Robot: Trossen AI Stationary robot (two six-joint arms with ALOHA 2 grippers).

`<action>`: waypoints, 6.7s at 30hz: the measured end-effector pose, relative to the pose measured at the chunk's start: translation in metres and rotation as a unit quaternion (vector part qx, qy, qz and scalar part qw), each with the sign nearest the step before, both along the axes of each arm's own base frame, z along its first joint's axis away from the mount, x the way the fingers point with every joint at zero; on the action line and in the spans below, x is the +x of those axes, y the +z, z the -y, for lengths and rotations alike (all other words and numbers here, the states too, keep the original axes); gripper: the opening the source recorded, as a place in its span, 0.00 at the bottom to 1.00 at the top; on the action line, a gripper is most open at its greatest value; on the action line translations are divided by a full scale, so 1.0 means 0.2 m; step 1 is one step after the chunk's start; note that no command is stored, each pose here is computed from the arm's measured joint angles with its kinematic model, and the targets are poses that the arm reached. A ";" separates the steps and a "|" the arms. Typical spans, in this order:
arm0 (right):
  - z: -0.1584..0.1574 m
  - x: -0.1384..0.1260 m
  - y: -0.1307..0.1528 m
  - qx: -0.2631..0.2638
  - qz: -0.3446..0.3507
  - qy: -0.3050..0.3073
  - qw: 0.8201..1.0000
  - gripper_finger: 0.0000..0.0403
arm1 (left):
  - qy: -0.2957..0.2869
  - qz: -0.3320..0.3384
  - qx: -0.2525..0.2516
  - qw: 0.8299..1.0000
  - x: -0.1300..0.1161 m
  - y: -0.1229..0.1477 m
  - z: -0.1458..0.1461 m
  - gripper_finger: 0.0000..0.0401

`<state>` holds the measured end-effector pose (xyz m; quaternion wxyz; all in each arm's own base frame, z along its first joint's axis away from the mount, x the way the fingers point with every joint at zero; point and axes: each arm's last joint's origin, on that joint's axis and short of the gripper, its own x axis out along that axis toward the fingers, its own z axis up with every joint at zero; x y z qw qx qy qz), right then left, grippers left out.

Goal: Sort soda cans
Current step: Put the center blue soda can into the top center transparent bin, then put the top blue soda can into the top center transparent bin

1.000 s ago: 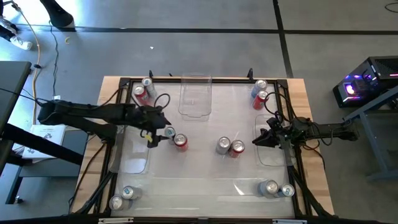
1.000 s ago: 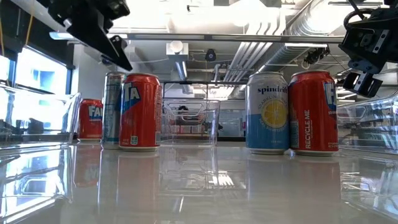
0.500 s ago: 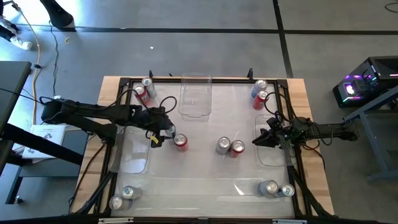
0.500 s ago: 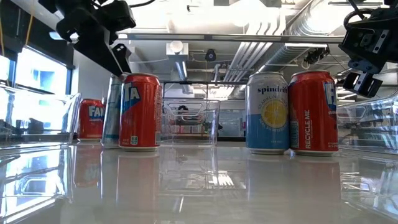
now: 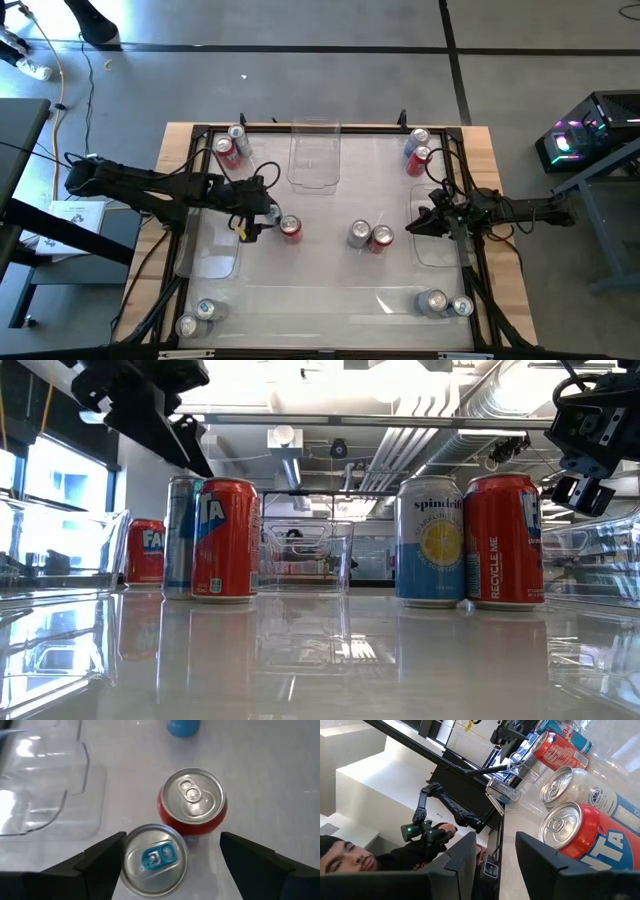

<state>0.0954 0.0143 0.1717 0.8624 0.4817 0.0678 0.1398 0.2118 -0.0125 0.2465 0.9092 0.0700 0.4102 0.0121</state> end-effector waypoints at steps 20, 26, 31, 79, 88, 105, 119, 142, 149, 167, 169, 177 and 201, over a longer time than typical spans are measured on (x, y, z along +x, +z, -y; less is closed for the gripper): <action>0.00 0.00 0.00 0.000 0.000 0.000 1.000 0.33 | 0.039 -0.015 0.000 0.999 -0.01 -0.15 -0.04 0.79; 0.00 0.00 0.00 0.000 0.000 0.000 1.000 0.33 | 0.044 -0.012 -0.005 0.999 -0.01 -0.16 -0.04 0.71; 0.00 0.00 0.00 0.000 0.000 0.000 1.000 0.33 | 0.050 -0.016 -0.004 0.999 -0.01 -0.14 -0.04 0.55; 0.00 0.00 0.00 0.000 0.000 0.000 1.000 0.33 | 0.088 -0.048 -0.036 0.994 0.44 0.04 -0.74 0.56; 0.00 0.00 0.00 0.000 0.000 0.000 1.000 0.33 | 0.093 -0.050 -0.044 0.993 0.43 -0.05 -0.72 0.59; 0.00 0.00 0.00 0.000 0.000 0.000 1.000 0.33 | 0.081 -0.052 -0.046 0.994 0.43 -0.06 -0.71 0.65; 0.00 0.00 0.00 0.000 0.000 0.000 1.000 0.33 | 0.072 -0.039 -0.043 0.996 0.45 0.05 -0.72 0.75; 0.00 0.00 0.00 0.000 0.000 0.000 1.000 0.33 | 0.458 0.006 0.015 0.889 -0.24 0.39 -1.10 0.74; 0.00 0.00 0.00 0.000 0.000 0.000 1.000 0.33 | 0.474 -0.053 -0.043 0.878 -0.31 0.25 -1.24 0.74; 0.00 0.00 0.00 0.000 0.000 0.000 1.000 0.33 | 0.491 -0.139 -0.096 0.854 -0.31 0.09 -1.30 0.75; 0.00 0.00 0.00 0.000 0.000 0.000 1.000 0.33 | 0.492 -0.143 -0.096 0.853 -0.31 0.09 -1.30 0.75; 0.00 0.00 0.00 0.000 0.000 0.000 1.000 0.33 | 0.480 -0.188 -0.077 0.854 -0.33 0.08 -1.27 0.75; 0.00 0.00 0.00 0.000 0.000 0.000 1.000 0.33 | 0.466 -0.207 -0.093 0.855 -0.32 -0.02 -1.23 0.75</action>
